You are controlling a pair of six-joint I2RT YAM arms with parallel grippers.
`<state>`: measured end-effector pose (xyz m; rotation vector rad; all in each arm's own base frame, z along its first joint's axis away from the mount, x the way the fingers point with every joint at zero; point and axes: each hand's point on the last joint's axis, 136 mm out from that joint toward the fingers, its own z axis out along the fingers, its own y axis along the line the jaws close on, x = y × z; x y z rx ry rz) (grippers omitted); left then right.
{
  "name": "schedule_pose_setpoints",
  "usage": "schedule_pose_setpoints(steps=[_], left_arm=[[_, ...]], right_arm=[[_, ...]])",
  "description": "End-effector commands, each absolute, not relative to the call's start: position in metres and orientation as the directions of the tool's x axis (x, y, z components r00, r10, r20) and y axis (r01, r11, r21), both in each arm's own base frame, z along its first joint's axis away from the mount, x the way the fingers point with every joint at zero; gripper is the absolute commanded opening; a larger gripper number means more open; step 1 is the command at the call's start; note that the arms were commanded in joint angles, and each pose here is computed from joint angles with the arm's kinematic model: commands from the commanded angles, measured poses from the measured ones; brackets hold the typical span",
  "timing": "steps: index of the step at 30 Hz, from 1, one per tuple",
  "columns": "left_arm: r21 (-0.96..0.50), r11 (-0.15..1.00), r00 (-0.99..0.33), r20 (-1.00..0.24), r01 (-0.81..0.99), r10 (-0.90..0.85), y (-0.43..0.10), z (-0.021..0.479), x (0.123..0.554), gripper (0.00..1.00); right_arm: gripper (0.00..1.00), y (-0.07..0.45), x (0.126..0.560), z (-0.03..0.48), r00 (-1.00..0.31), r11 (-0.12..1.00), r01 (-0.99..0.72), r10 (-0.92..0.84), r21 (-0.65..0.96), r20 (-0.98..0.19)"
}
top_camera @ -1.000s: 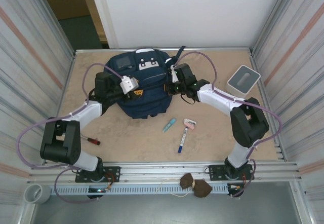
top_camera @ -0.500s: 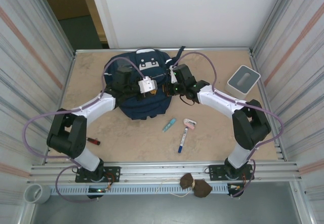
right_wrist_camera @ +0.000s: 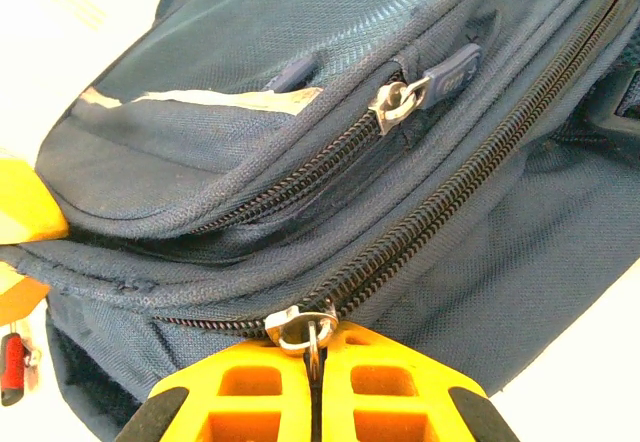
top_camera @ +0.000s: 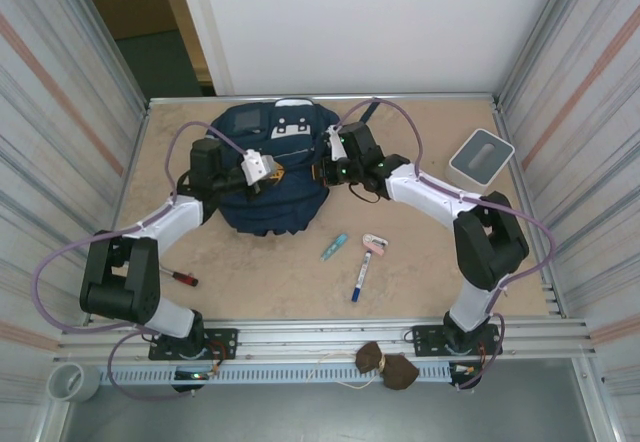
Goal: Pack the student bag
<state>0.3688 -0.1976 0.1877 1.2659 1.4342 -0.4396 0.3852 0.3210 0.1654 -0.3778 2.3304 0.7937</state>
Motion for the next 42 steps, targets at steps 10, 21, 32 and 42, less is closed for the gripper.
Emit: schedule_pose_setpoints(steps=[10,21,32,42], left_arm=[[0.431,0.337,0.161,-0.783,0.837,0.601,-0.205,0.174,0.363,0.52],[0.49,0.244,0.224,-0.713,0.836,0.665,-0.247,0.173,0.376,0.64],[0.448,0.285,0.276,-0.831,0.848,0.483,-0.227,0.214,0.373,0.06],[0.415,0.247,0.305,-0.872,0.876,0.383,-0.2,0.22,0.348,0.06]], right_arm=[[0.0,0.311,0.395,0.187,-0.722,0.809,-0.415,-0.013,0.417,-0.692],[0.0,0.329,0.368,0.212,-0.702,0.752,-0.48,-0.021,0.452,-0.711],[0.0,0.292,0.362,0.174,-0.767,0.769,-0.5,-0.179,0.399,-0.616],[0.0,0.239,0.407,0.137,-0.817,0.835,-0.449,-0.238,0.319,-0.525]])
